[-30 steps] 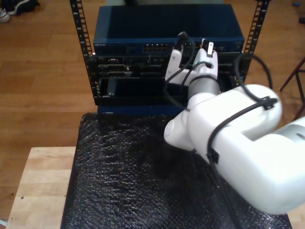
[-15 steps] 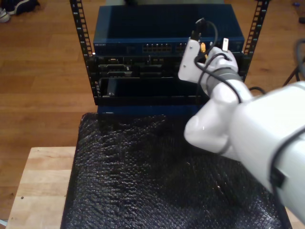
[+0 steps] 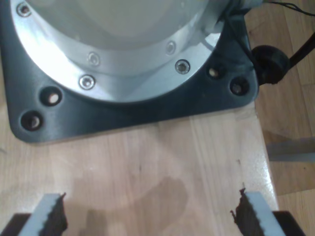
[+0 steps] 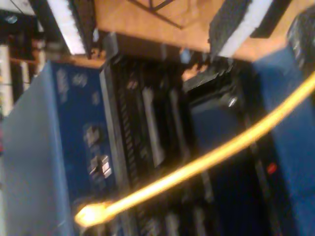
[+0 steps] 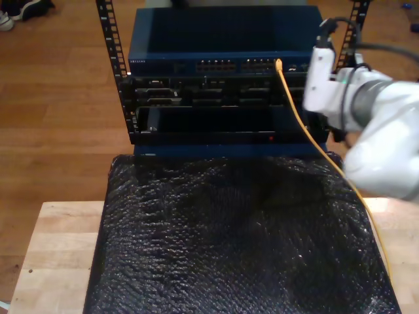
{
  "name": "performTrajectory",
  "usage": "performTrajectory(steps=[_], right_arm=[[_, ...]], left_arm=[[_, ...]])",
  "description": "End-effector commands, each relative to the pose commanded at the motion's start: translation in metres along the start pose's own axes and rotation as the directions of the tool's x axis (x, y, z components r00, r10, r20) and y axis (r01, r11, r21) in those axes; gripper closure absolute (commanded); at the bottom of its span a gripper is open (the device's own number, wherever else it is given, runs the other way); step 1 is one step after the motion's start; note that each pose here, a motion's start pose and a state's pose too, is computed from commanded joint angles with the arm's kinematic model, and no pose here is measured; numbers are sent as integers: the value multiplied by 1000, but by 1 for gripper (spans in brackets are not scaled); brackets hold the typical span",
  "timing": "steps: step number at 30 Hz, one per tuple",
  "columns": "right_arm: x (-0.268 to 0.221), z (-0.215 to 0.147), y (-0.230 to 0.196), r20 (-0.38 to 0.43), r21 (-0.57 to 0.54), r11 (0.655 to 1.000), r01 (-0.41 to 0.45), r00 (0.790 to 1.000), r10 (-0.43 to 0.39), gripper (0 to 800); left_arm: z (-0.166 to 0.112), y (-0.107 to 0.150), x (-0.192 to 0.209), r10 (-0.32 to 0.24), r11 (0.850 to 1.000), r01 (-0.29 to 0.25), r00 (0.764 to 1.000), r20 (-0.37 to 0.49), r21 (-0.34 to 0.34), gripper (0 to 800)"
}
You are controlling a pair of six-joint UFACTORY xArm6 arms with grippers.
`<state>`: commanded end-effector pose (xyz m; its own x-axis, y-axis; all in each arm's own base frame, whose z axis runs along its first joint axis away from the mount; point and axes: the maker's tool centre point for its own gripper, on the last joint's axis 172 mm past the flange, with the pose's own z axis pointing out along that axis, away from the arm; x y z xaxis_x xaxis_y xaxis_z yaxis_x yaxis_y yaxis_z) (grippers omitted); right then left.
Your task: Grab the cable and plug it in
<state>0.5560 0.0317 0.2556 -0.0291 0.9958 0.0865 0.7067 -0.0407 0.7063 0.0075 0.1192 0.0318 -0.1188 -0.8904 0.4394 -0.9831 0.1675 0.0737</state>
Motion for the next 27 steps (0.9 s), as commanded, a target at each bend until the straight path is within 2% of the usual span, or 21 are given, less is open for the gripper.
performTrajectory(steps=[3, 8, 9, 10, 13, 16, 19, 21, 27], right_arm=[[-26, -6, -22, 22, 109, 990, 87, 996, -90, 104], [-79, -18, -52, 27, 256, 953, 163, 984, -175, 61], [-92, -21, -55, 28, 276, 945, 177, 981, -192, 27], [-105, -24, -61, 27, 299, 936, 183, 979, -200, 0], [-141, -37, -79, 15, 372, 907, 195, 976, -216, 0], [-165, -53, -98, -30, 447, 866, 224, 971, -236, 0], [-187, -73, -118, -74, 511, 828, 232, 971, -227, 0], [-204, -89, -132, -85, 546, 812, 207, 978, -192, 0], [-246, -130, -161, -71, 605, 787, 122, 993, -99, 0]], left_arm=[[0, 0, 0, 0, 1000, 0, 1000, 0, 0, 0], [0, 0, 0, 0, 1000, 0, 1000, 0, 0, 0], [0, 0, 0, 0, 1000, 0, 1000, 0, 0, 0], [0, 0, 0, 0, 1000, 0, 1000, 0, 0, 0], [0, 0, 0, 0, 1000, 0, 1000, 0, 0, 0], [0, 0, 0, 0, 1000, 0, 1000, 0, 0, 0], [0, 0, 0, 0, 1000, 0, 1000, 0, 0, 0], [0, 0, 0, 0, 1000, 0, 1000, 0, 0, 0], [0, 0, 0, 0, 1000, 0, 1000, 0, 0, 0]])
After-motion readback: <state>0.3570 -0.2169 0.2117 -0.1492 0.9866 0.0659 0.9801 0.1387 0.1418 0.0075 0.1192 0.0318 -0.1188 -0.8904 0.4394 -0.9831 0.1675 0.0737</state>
